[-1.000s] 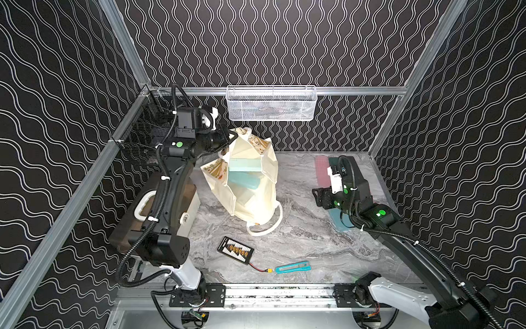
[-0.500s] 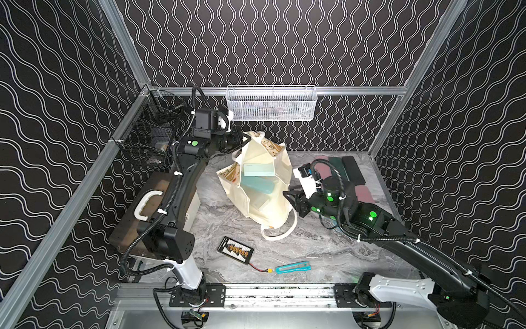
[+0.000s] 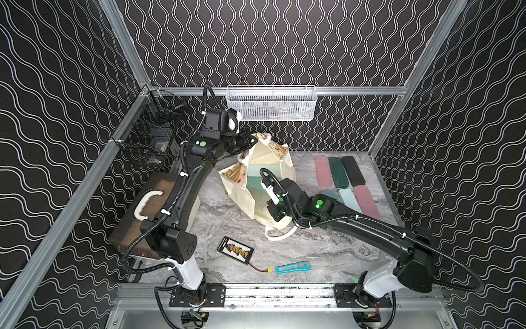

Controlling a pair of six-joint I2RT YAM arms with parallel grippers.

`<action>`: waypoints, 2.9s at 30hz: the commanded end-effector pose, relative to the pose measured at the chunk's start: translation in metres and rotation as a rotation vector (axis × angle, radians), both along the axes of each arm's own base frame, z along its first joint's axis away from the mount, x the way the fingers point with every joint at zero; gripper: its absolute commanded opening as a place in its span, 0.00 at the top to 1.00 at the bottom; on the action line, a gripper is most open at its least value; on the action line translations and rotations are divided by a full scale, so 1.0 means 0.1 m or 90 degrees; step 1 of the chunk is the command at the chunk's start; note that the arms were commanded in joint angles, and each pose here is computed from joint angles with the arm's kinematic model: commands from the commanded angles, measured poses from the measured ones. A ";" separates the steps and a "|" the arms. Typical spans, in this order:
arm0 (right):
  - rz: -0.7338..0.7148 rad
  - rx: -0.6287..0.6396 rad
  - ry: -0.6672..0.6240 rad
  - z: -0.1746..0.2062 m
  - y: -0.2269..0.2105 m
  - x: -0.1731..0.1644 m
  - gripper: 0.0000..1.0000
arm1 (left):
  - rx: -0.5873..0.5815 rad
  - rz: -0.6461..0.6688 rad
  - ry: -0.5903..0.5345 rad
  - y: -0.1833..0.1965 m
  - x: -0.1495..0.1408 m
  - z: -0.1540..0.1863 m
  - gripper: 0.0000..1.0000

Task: Take out the pencil case from the canvas bag
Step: Pick up the pencil case from the canvas bag.

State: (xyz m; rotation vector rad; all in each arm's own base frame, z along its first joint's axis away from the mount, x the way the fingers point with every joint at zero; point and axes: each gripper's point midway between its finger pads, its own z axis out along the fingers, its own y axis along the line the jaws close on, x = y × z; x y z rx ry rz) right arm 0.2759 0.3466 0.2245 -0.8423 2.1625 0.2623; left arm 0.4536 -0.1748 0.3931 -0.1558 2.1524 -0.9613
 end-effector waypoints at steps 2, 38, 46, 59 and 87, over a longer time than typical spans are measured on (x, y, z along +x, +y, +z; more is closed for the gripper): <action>-0.054 -0.033 0.017 -0.22 -0.05 0.09 0.83 | -0.029 -0.008 -0.073 -0.03 -0.05 0.35 1.00; -0.341 0.089 0.242 -0.84 -0.54 0.57 0.21 | -0.057 -0.169 -0.142 -0.30 -0.46 0.42 1.00; -0.366 0.160 0.334 -1.03 -0.55 0.55 0.17 | -0.063 -0.172 -0.144 -0.31 -0.45 0.44 1.00; -0.378 0.281 0.417 -1.12 -0.41 0.57 0.22 | -0.070 -0.178 -0.152 -0.32 -0.51 0.47 1.00; -0.380 0.401 0.360 -0.77 -0.55 0.63 0.74 | -0.069 -0.176 -0.145 -0.32 -0.50 0.41 1.00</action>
